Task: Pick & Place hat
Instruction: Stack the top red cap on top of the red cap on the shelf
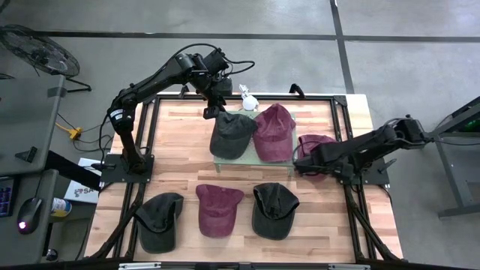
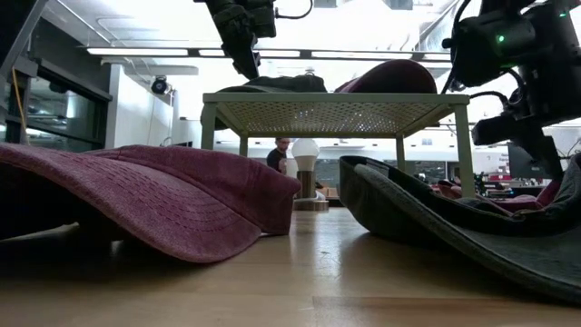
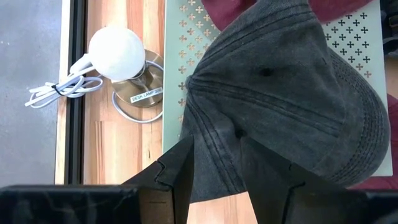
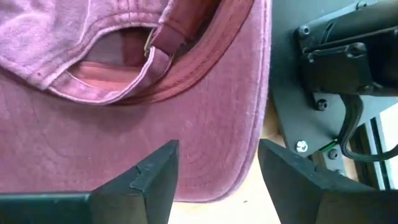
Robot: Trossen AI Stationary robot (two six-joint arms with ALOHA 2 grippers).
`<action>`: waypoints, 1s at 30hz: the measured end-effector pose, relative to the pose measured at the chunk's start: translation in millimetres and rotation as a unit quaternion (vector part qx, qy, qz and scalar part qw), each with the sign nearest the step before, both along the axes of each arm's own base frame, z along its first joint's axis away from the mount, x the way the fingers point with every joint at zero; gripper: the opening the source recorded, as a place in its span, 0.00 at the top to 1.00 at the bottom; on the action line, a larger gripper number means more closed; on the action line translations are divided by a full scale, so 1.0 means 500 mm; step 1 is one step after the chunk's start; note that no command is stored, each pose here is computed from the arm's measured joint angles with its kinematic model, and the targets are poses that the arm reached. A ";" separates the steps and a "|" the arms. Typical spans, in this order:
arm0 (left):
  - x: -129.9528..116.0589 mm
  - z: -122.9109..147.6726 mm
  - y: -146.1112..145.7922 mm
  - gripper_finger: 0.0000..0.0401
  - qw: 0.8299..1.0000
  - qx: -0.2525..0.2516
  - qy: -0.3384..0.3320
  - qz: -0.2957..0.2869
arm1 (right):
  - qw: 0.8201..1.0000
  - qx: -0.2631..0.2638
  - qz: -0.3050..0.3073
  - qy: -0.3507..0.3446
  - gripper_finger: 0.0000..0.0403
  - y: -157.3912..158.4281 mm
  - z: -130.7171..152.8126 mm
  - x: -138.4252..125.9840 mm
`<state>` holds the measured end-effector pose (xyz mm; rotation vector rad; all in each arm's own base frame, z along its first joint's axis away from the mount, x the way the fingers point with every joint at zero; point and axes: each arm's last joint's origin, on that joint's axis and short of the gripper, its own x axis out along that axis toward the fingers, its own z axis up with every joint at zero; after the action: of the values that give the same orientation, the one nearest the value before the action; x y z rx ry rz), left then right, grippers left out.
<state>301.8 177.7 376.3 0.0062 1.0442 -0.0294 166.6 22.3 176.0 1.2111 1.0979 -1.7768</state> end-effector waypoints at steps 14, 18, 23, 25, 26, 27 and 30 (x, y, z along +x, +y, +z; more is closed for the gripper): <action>0.000 0.000 0.000 0.68 1.000 0.003 0.001 -0.001 | 1.000 0.003 0.005 0.011 0.50 0.003 -0.036 0.027; 0.000 0.000 0.000 0.68 1.000 0.003 0.001 -0.001 | 1.000 0.005 0.005 0.014 0.59 0.003 -0.035 0.026; 0.000 0.000 0.000 0.68 1.000 0.004 0.001 -0.001 | 1.000 0.008 0.011 0.021 0.76 0.003 -0.034 0.024; 0.000 0.000 0.001 0.68 1.000 0.004 0.000 -0.001 | 1.000 0.010 0.015 0.024 0.82 0.003 -0.033 0.023; 0.001 0.000 0.001 0.68 1.000 0.005 -0.001 -0.001 | 1.000 0.010 0.014 0.025 0.85 0.003 -0.032 0.023; 0.001 0.000 0.001 0.68 1.000 0.005 -0.002 -0.001 | 1.000 0.010 0.015 0.025 0.88 0.003 -0.031 0.022; 0.001 0.001 0.001 0.68 1.000 0.006 -0.001 -0.001 | 1.000 0.011 0.017 0.023 0.96 0.002 -0.024 0.017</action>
<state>302.2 178.2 376.5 0.0171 1.0414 -0.0244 175.2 23.5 163.8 1.1635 1.1616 -1.7800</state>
